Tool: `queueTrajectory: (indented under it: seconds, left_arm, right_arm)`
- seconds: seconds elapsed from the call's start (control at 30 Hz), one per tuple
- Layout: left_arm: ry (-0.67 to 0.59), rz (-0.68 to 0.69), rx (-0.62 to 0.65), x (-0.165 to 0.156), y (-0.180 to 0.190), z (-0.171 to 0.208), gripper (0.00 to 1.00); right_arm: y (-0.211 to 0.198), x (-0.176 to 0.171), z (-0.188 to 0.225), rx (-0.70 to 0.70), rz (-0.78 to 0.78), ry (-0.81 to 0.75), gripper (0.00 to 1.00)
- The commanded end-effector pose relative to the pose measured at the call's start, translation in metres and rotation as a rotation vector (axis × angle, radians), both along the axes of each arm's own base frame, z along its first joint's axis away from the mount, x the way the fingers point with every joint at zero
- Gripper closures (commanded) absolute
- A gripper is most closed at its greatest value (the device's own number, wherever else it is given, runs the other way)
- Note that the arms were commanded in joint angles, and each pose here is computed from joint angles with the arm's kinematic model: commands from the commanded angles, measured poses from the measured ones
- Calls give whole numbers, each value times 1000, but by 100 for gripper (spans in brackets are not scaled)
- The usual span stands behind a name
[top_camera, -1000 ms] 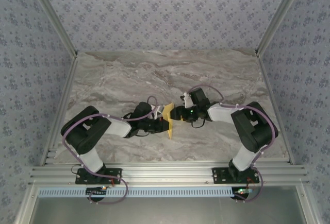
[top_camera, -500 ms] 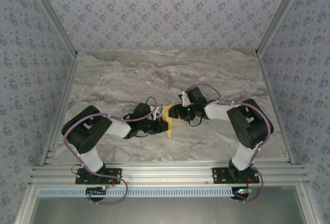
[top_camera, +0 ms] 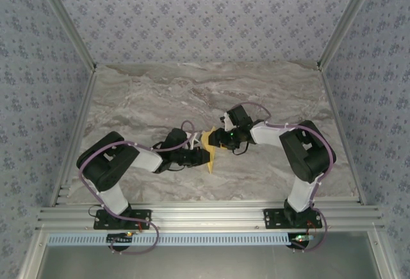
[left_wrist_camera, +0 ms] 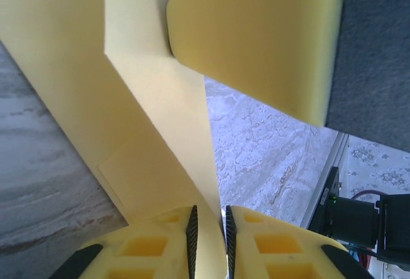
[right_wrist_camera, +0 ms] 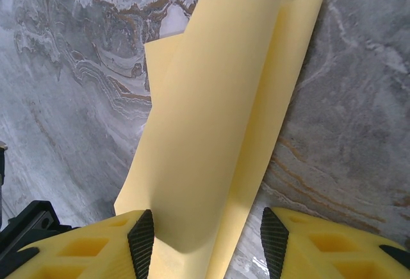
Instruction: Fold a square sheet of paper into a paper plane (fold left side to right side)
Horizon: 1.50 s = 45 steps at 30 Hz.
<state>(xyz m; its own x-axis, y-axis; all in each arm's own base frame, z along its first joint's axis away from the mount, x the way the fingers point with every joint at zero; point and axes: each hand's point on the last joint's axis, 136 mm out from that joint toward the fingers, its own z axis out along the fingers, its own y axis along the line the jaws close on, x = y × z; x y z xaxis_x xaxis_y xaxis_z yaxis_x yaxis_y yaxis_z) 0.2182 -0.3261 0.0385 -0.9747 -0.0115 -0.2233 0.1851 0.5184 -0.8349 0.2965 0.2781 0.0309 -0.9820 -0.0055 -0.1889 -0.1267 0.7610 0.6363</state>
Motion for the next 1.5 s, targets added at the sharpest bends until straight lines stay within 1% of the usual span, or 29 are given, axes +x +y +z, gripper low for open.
queueTrajectory:
  seconds: [0.0,0.13,0.3,0.43,0.57,0.77,1.07,1.47]
  left_arm:
    - [-27,11,-8,4,4,7,77]
    - [-37,29,-20,7,11,17,67]
    - [-57,75,-14,16,30,31,54]
    - [-41,123,-13,31,45,36,50]
    - [-30,131,-38,44,44,40,51]
    - [-6,129,-65,57,33,35,52]
    - [28,121,-84,64,24,24,56]
    - [41,104,-88,69,15,18,67]
  right_arm:
    - [-13,-12,-28,-98,-19,75,47]
    - [-12,-12,-28,-95,-19,73,47]
    - [-12,-11,-27,-91,-18,72,47]
    - [-12,-12,-26,-92,-17,71,47]
    - [-11,-11,-25,-88,-16,70,47]
    - [-11,-12,-25,-89,-15,73,47]
    - [-12,-13,-26,-89,-11,76,47]
    - [-12,-13,-25,-89,-9,74,47]
